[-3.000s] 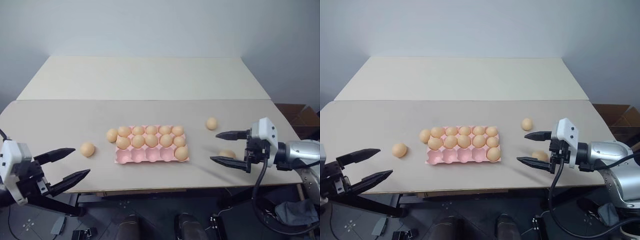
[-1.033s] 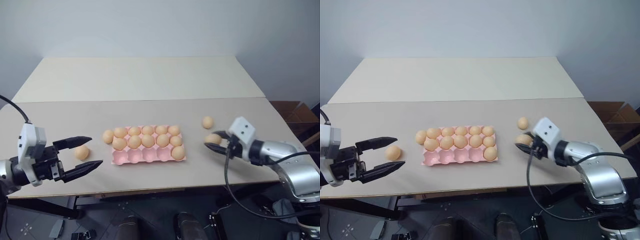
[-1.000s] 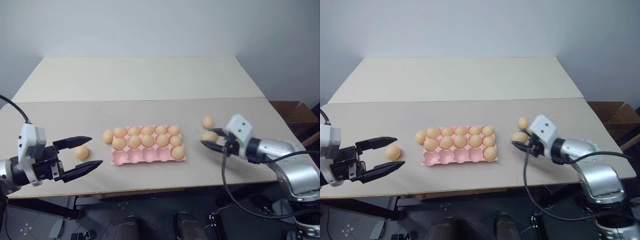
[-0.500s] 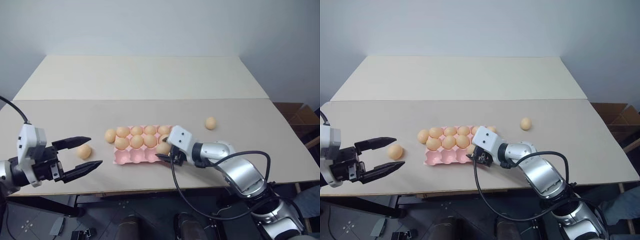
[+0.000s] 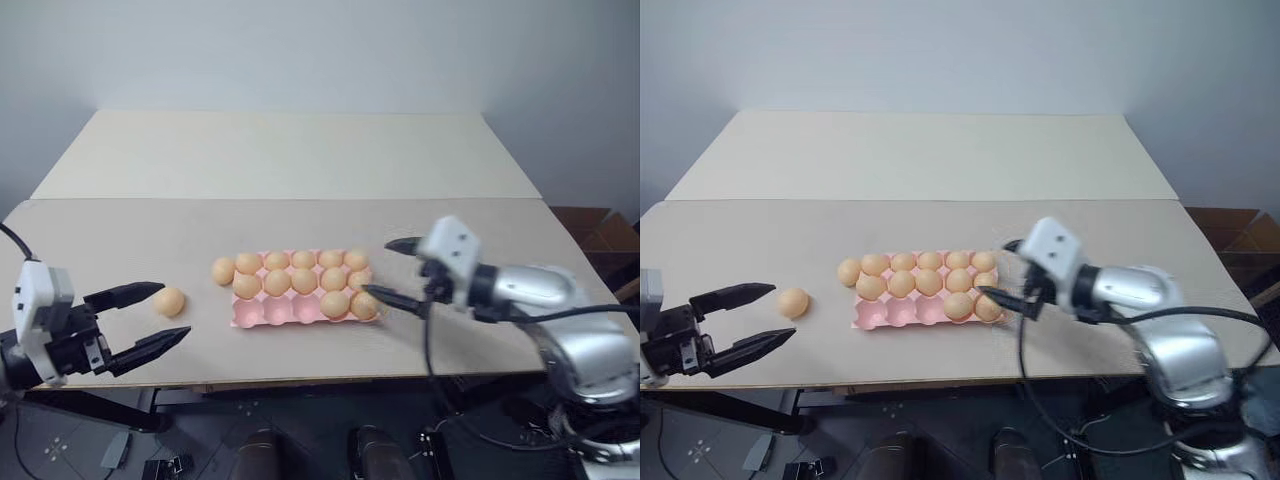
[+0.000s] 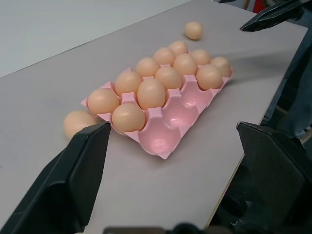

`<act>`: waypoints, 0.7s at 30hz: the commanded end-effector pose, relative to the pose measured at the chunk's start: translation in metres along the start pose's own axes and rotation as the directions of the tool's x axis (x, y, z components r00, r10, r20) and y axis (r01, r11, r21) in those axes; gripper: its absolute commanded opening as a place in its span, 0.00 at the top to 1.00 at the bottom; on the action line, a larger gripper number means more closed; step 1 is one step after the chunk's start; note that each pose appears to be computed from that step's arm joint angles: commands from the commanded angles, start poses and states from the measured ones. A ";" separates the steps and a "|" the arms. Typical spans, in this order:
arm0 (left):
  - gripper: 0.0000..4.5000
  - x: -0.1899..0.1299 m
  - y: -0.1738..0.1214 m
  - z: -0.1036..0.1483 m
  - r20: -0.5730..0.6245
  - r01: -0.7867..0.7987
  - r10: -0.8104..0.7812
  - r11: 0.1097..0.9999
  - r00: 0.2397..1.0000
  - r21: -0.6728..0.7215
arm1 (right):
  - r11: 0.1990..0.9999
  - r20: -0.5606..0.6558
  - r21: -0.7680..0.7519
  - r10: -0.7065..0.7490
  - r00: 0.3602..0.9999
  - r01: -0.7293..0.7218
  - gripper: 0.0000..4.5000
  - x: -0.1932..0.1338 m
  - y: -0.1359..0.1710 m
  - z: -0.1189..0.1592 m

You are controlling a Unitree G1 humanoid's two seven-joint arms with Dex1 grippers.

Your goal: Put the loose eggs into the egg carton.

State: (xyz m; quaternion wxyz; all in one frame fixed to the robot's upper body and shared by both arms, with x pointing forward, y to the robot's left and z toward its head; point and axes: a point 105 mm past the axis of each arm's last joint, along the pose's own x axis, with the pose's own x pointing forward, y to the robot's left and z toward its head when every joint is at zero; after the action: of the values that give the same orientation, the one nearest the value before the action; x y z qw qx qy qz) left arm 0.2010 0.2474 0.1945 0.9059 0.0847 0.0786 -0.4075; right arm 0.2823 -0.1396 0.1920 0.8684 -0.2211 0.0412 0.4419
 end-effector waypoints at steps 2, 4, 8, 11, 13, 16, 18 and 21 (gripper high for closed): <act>0.00 -0.010 0.004 0.006 0.020 -0.021 0.021 1.000 1.000 0.018 | 0.996 -0.021 0.018 -0.090 0.996 0.090 0.01 -0.051 -0.033 -0.016; 0.00 -0.009 0.007 0.004 0.036 -0.030 0.030 0.999 0.999 -0.013 | 0.995 -0.062 0.038 -0.092 0.994 0.094 0.01 -0.069 -0.038 -0.030; 0.00 -0.008 0.008 -0.005 0.019 -0.025 0.026 0.999 0.999 -0.030 | 0.991 -0.118 0.072 -0.107 0.987 0.116 0.01 -0.079 -0.040 -0.049; 0.00 -0.008 0.011 -0.008 0.015 -0.047 0.048 0.999 0.999 -0.027 | 0.985 -0.136 0.093 -0.133 0.982 0.146 0.01 -0.078 -0.041 -0.057; 0.00 -0.008 0.012 -0.007 0.017 -0.050 0.050 0.998 0.999 -0.026 | 0.977 -0.148 0.102 -0.171 0.974 0.187 0.01 -0.076 -0.045 -0.060; 0.00 -0.007 0.011 -0.006 0.019 -0.037 0.037 0.999 0.999 -0.020 | 0.963 -0.161 0.117 -0.221 0.962 0.242 0.01 -0.068 -0.052 -0.062; 0.00 -0.004 0.011 -0.004 0.024 -0.029 0.029 1.000 0.999 -0.012 | 0.950 -0.179 0.124 -0.264 0.948 0.288 0.01 -0.057 -0.061 -0.064; 0.00 -0.001 0.011 -0.002 0.028 -0.017 0.017 1.000 0.999 -0.006 | 0.929 -0.209 0.131 -0.317 0.925 0.347 0.01 -0.040 -0.073 -0.069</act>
State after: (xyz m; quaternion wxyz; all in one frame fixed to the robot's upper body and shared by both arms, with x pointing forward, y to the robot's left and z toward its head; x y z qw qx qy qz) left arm 0.2077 0.2597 0.1866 0.9149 0.0599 0.0783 -0.3915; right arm 0.3155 -0.2334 0.1631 0.9320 -0.1838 0.1220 0.2877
